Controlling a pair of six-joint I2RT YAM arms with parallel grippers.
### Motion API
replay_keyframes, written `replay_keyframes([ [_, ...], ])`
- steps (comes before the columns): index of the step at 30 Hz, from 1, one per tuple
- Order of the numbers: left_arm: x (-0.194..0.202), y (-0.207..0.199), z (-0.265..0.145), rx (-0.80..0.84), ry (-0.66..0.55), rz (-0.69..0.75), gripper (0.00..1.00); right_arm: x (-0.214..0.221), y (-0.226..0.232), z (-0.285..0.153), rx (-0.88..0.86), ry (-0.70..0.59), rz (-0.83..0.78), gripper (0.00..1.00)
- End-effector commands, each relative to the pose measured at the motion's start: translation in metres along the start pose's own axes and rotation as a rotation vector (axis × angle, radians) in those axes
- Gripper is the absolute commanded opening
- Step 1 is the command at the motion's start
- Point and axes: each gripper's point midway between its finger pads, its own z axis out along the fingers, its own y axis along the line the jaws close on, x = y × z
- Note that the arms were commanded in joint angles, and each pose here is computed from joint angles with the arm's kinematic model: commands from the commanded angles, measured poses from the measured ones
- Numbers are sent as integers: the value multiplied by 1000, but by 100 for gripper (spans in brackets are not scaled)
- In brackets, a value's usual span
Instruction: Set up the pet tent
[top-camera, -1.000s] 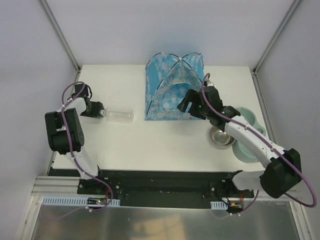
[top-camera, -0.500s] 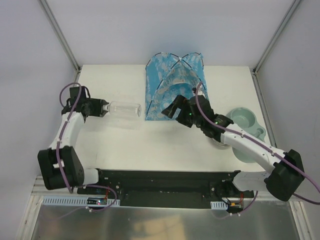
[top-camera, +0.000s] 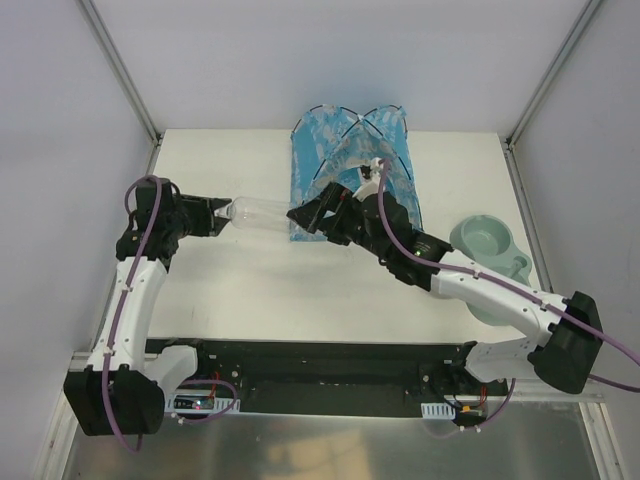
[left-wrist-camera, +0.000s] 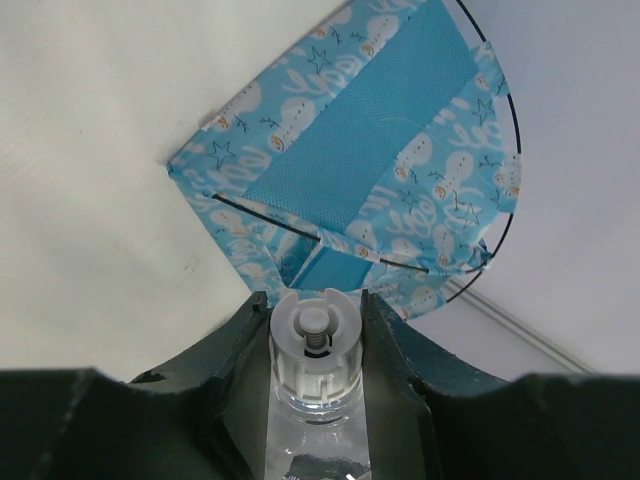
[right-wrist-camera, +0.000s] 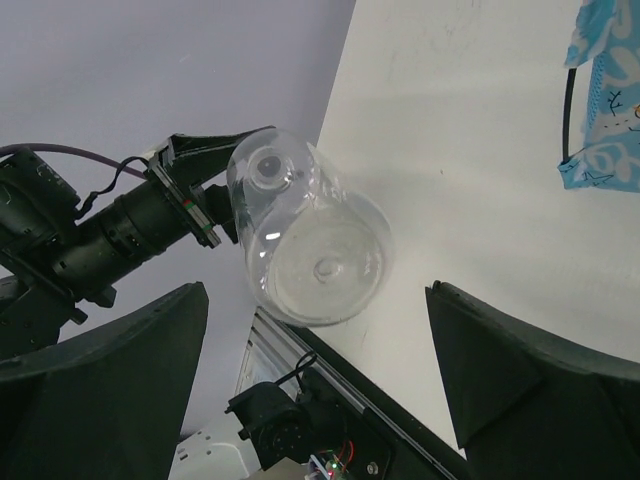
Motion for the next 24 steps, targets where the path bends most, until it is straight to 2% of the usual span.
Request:
replay_keyframes([
  [1,16,-2,-13,-5,40,-73,0,-13,30,5,-67,-44,20,99],
  [10,22,7,-16,-8,54,-78,0,2,38,12,-72,-13,29,98],
  [13,32,10,-16,-16,82,-59,0,2,37,16,-70,-22,45,95],
  [19,40,21,-12,-50,119,-67,0,-2,38,20,-70,-44,74,74],
  [24,42,24,-8,-65,127,-64,0,6,35,20,-47,-2,83,60],
])
